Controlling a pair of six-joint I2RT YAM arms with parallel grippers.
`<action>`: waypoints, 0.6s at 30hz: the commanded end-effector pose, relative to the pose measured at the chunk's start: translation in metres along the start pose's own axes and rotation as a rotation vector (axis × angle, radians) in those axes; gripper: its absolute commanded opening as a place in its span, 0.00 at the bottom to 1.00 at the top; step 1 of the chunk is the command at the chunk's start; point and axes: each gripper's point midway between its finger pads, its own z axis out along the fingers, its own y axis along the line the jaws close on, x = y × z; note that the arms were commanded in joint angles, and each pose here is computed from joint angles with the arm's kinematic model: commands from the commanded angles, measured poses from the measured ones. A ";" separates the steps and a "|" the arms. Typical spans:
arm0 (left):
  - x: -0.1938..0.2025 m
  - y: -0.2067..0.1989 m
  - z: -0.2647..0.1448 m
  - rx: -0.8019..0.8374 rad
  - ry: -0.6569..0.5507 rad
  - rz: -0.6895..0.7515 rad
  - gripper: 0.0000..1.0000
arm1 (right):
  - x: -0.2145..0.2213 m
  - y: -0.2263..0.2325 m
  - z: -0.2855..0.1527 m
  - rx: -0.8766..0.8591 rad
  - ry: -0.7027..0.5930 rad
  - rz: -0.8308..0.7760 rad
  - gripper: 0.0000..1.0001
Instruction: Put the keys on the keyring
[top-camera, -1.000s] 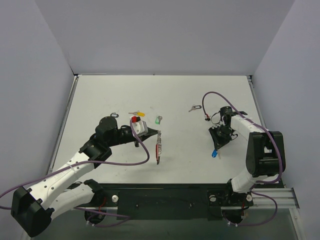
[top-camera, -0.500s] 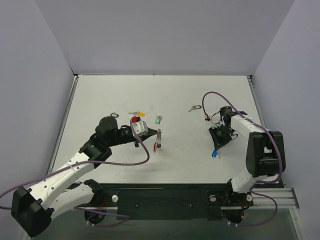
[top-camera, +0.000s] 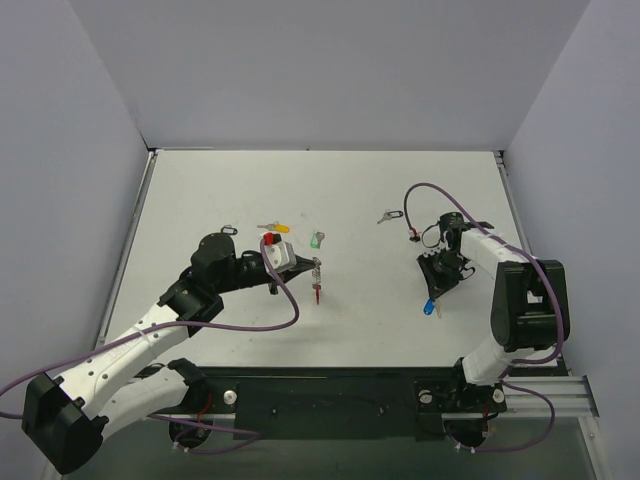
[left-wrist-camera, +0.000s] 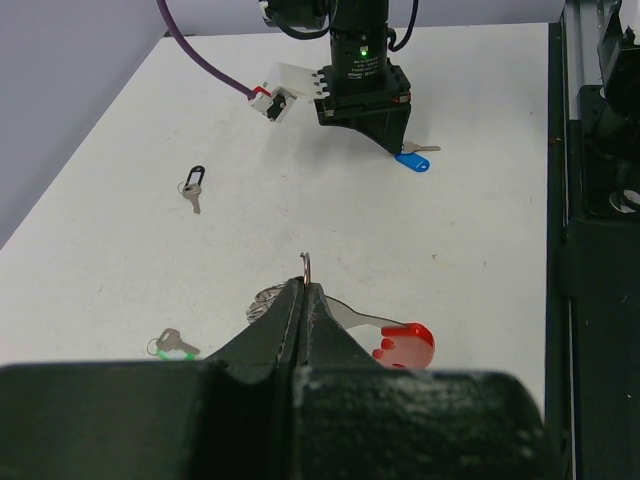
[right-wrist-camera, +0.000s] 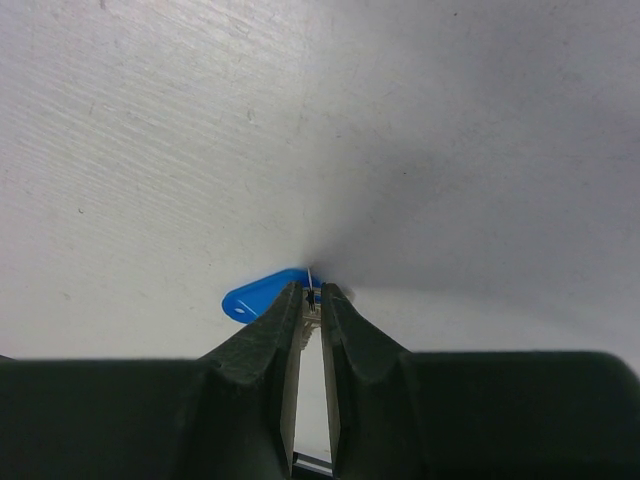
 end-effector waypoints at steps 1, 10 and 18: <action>-0.013 0.001 0.000 0.001 -0.038 0.036 0.00 | 0.004 0.000 -0.004 0.006 0.043 -0.006 0.10; -0.013 0.002 0.000 0.001 -0.038 0.036 0.00 | 0.004 0.001 -0.004 0.001 0.047 -0.007 0.09; -0.013 0.001 0.000 0.002 -0.039 0.038 0.00 | 0.006 0.001 -0.003 -0.002 0.059 -0.013 0.04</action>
